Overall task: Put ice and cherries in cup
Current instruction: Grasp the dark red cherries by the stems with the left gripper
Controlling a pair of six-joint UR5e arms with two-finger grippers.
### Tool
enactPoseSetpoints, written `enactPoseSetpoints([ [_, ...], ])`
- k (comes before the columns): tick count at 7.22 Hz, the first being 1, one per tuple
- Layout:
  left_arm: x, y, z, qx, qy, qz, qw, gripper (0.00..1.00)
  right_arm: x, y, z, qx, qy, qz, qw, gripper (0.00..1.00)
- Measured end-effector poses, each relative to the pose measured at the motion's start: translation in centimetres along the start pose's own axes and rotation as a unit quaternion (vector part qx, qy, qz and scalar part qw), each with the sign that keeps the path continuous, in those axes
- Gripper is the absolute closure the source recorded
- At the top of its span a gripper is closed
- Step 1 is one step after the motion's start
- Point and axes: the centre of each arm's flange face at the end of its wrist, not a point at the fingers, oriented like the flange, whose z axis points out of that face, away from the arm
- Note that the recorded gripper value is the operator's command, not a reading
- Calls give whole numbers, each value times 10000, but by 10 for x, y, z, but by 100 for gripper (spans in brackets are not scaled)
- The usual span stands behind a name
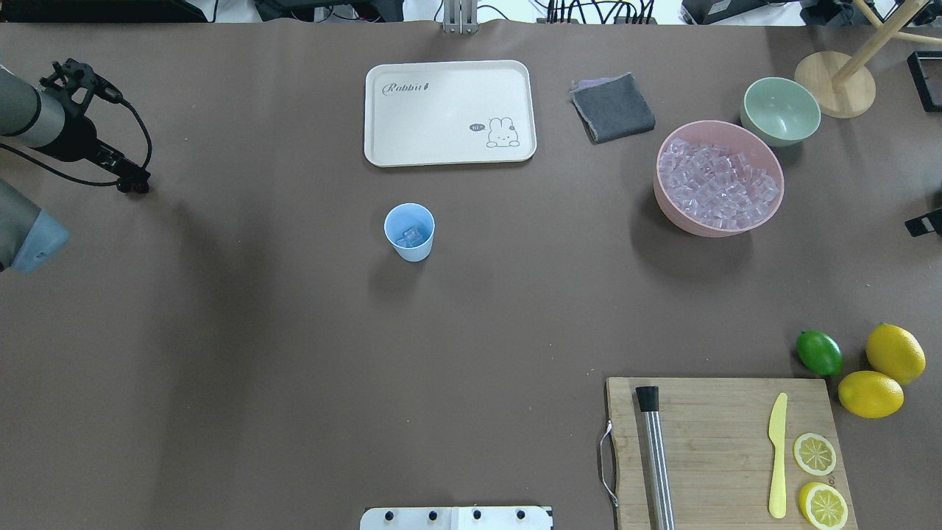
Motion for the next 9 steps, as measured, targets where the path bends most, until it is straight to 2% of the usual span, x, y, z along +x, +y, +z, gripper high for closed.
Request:
enactPoseSetpoints([
  [2,2,7,10,-96,16,-44,9999,3,2,5,0,10,1,-16,10000,3],
  [3,2,9,13,-137,16,-59,9999,17,3,5,0,12,10,-22,10000,3],
  [4,3,9,16,-160,19,-73,9998,45,3,5,0,14,25,-27,10000,3],
  [5,5,9,17,-167,27,-121,9998,69,3,6,0,13,37,-33,10000,3],
  [6,7,8,18,-166,34,-183,9997,99,3,6,0,12,45,-40,10000,3],
  [9,11,2,11,-85,53,-208,9997,100,4,6,1,4,50,-42,10000,3],
])
